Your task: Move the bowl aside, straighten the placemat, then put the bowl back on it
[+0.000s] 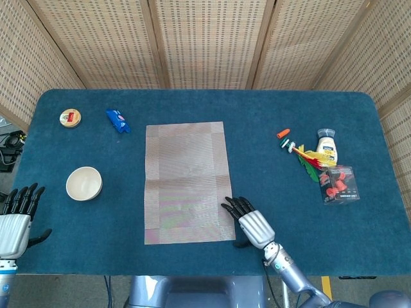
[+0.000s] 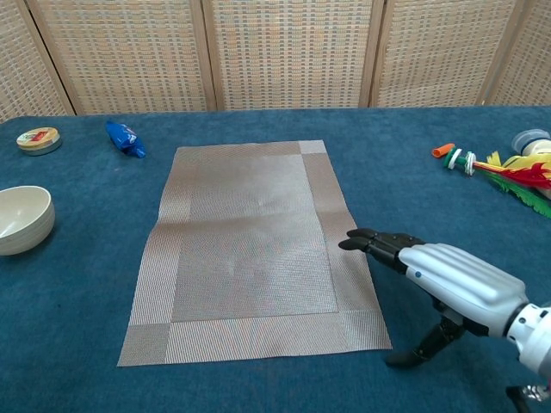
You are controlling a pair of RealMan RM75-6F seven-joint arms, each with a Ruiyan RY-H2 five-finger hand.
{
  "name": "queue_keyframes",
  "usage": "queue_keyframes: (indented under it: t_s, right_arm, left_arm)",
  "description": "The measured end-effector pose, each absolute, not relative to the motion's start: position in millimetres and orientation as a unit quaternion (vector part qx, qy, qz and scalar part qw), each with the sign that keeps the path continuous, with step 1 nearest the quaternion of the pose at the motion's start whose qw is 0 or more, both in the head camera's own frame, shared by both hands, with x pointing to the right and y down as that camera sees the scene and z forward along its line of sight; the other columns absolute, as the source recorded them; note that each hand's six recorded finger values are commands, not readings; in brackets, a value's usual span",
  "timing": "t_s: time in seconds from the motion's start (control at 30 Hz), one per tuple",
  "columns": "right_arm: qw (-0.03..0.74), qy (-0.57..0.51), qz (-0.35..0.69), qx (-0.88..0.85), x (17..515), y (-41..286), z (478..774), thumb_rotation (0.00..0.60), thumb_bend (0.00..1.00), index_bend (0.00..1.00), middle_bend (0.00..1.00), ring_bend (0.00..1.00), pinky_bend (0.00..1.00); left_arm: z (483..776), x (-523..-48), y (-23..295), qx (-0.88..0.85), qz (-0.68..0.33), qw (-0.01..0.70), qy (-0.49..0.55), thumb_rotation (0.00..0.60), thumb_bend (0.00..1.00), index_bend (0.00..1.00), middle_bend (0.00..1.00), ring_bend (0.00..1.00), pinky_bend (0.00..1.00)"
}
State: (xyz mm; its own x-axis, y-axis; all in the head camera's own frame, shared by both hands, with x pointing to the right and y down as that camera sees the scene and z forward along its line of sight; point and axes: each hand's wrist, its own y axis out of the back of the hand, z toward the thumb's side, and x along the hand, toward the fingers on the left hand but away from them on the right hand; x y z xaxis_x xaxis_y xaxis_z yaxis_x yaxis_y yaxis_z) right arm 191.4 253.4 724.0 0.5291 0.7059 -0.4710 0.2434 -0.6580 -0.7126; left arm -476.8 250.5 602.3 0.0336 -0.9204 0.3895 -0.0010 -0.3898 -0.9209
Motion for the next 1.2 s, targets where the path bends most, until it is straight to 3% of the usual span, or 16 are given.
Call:
queue_keyframes:
  t_s: [0.17, 0.33, 0.7, 1.03, 1.2]
  right_arm:
    - [0.302, -0.301, 0.384, -0.819, 189.3, 250.7, 723.8, 0.600, 0.36, 0.14, 0.00, 0.00, 0.04]
    - [0.300, -0.316, 0.369, -0.821, 186.1, 249.6, 721.4, 0.600, 0.46, 0.17, 0.00, 0.00, 0.05]
    - [0.266, -0.361, 0.314, -0.837, 177.5, 248.0, 711.1, 0.600, 0.44, 0.33, 0.00, 0.00, 0.08]
    - [0.265, -0.388, 0.310, -0.826, 175.5, 244.2, 718.8, 0.600, 0.40, 0.57, 0.21, 0.06, 0.15]
    - [0.264, -0.389, 0.308, -0.827, 175.6, 244.8, 720.3, 0.600, 0.45, 0.62, 0.25, 0.08, 0.16]
  left_arm:
    - [603.2, -477.9, 250.5, -0.599, -0.581, 0.394, 0.384, 0.600, 0.13, 0.00, 0.00, 0.00, 0.00]
    - [602.6, -478.0, 250.2, -0.600, -0.580, 0.393, 0.387, 0.600, 0.13, 0.00, 0.00, 0.00, 0.00]
    - [603.4, -479.1, 250.6, -0.602, -0.581, 0.387, 0.387, 0.600, 0.13, 0.00, 0.00, 0.00, 0.00]
    - [602.3, -479.8, 250.2, -0.603, -0.583, 0.385, 0.386, 0.600, 0.13, 0.00, 0.00, 0.00, 0.00]
    - [602.4, -480.4, 249.9, -0.603, -0.583, 0.384, 0.388, 0.600, 0.13, 0.00, 0.00, 0.00, 0.00]
